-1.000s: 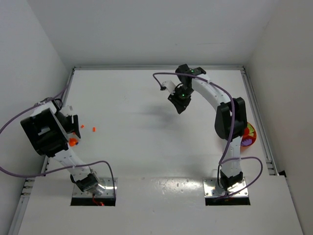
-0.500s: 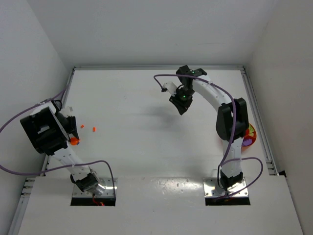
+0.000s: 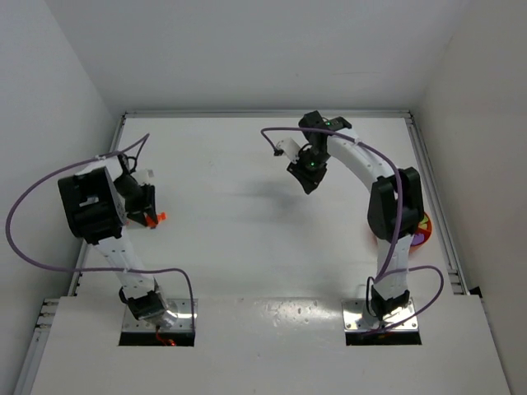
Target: Sort the legos into containers by color
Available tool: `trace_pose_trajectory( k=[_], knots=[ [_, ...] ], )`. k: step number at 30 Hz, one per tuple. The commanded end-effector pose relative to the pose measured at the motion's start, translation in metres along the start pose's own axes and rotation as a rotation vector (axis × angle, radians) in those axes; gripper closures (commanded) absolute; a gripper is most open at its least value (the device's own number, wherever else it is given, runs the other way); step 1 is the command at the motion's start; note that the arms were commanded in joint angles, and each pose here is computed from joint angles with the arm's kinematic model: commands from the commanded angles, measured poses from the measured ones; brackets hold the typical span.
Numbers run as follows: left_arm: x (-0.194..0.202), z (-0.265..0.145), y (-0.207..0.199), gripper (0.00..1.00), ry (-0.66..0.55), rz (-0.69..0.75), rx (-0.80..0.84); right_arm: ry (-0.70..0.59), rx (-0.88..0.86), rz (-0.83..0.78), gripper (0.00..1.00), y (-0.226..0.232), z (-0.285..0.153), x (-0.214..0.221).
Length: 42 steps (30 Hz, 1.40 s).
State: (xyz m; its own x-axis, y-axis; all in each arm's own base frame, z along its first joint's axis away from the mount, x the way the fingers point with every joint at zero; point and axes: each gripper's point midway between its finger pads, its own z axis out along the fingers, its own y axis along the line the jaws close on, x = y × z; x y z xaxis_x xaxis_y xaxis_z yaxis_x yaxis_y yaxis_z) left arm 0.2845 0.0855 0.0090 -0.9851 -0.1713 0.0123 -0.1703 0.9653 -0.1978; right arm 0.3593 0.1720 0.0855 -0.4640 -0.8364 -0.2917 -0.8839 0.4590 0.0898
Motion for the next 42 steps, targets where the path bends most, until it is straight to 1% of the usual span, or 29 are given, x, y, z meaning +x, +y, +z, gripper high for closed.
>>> trace_pose_trajectory(
  k=[1,4,5,6,7,8,10,11,12,13,15,16,17,18,19,21,22,26,27,31,33,35,37,38,40,42],
  knots=[
    [-0.042,0.037,-0.041,0.57,-0.087,0.063,0.121,-0.037,0.04,-0.011,0.7,0.004,-0.018,-0.004],
    [-0.066,0.043,-0.075,0.6,-0.104,0.118,0.154,-0.044,0.057,-0.015,0.7,0.004,-0.023,-0.004],
    [-0.081,0.04,-0.092,0.62,-0.135,0.16,0.163,-0.037,0.051,-0.013,0.7,0.005,-0.021,-0.001],
    [-0.085,0.044,-0.101,0.67,-0.13,0.167,0.175,-0.037,0.051,-0.013,0.7,0.005,-0.021,-0.001],
    [-0.09,0.043,-0.113,0.69,-0.139,0.193,0.193,-0.037,0.051,-0.013,0.7,0.005,-0.021,-0.001],
    [-0.098,0.038,-0.133,0.72,-0.16,0.243,0.206,-0.037,0.051,-0.013,0.7,0.005,-0.021,-0.001],
    [-0.101,0.035,-0.152,0.73,-0.171,0.287,0.229,-0.04,0.065,-0.015,0.7,0.004,-0.025,-0.002],
    [-0.096,0.036,-0.161,0.74,-0.155,0.302,0.241,-0.03,0.058,-0.012,0.7,0.006,-0.022,0.002],
    [-0.094,0.036,-0.175,0.74,-0.155,0.347,0.244,-0.037,0.063,-0.014,0.7,0.006,-0.025,0.001],
    [-0.093,0.037,-0.18,0.77,-0.152,0.37,0.245,-0.029,0.057,-0.012,0.71,0.008,-0.023,0.004],
    [-0.091,0.03,-0.192,0.77,-0.168,0.411,0.248,-0.034,0.061,-0.013,0.71,0.008,-0.023,0.005],
    [-0.089,0.031,-0.196,0.78,-0.165,0.423,0.25,-0.026,0.054,-0.01,0.71,0.01,-0.021,0.007],
    [-0.091,0.023,-0.199,0.8,-0.185,0.429,0.251,-0.034,0.061,-0.013,0.71,0.01,-0.022,0.007],
    [-0.088,0.025,-0.199,0.8,-0.176,0.428,0.263,-0.034,0.061,-0.013,0.71,0.01,-0.022,0.007],
    [-0.088,0.019,-0.202,0.77,-0.188,0.433,0.274,-0.026,0.054,-0.01,0.71,0.012,-0.02,0.01],
    [-0.09,0.007,-0.205,0.68,-0.22,0.452,0.275,-0.033,0.062,-0.004,0.71,0.009,-0.024,0.011],
    [-0.093,0.002,-0.207,0.61,-0.239,0.446,0.277,-0.034,0.062,0.008,0.71,0.009,-0.022,0.012],
    [-0.113,-0.019,-0.21,0.45,-0.332,0.447,0.265,-0.084,0.052,0.059,0.71,0.009,-0.024,0.002],
    [-0.118,-0.023,-0.21,0.44,-0.349,0.451,0.255,-0.102,0.051,0.064,0.71,0.009,-0.027,-0.003],
    [-0.145,-0.041,-0.22,0.43,-0.422,0.482,0.256,-0.151,0.037,0.098,0.71,0.006,-0.027,-0.02],
    [-0.152,-0.044,-0.222,0.45,-0.438,0.51,0.231,-0.159,0.027,0.109,0.71,0.006,-0.026,-0.024],
    [-0.159,-0.047,-0.233,0.51,-0.46,0.551,0.212,-0.163,0.029,0.108,0.71,0.004,-0.025,-0.026],
    [-0.16,-0.035,-0.234,0.55,-0.436,0.567,0.19,-0.17,0.033,0.114,0.71,0.001,-0.026,-0.031],
    [-0.161,-0.034,-0.24,0.56,-0.437,0.578,0.193,-0.17,0.033,0.114,0.71,0.001,-0.026,-0.031],
    [-0.163,-0.027,-0.237,0.59,-0.422,0.572,0.183,-0.171,0.036,0.123,0.71,-0.002,-0.027,-0.029],
    [-0.162,-0.017,-0.243,0.61,-0.399,0.593,0.176,-0.171,0.036,0.132,0.71,-0.002,-0.027,-0.029]
  ],
)
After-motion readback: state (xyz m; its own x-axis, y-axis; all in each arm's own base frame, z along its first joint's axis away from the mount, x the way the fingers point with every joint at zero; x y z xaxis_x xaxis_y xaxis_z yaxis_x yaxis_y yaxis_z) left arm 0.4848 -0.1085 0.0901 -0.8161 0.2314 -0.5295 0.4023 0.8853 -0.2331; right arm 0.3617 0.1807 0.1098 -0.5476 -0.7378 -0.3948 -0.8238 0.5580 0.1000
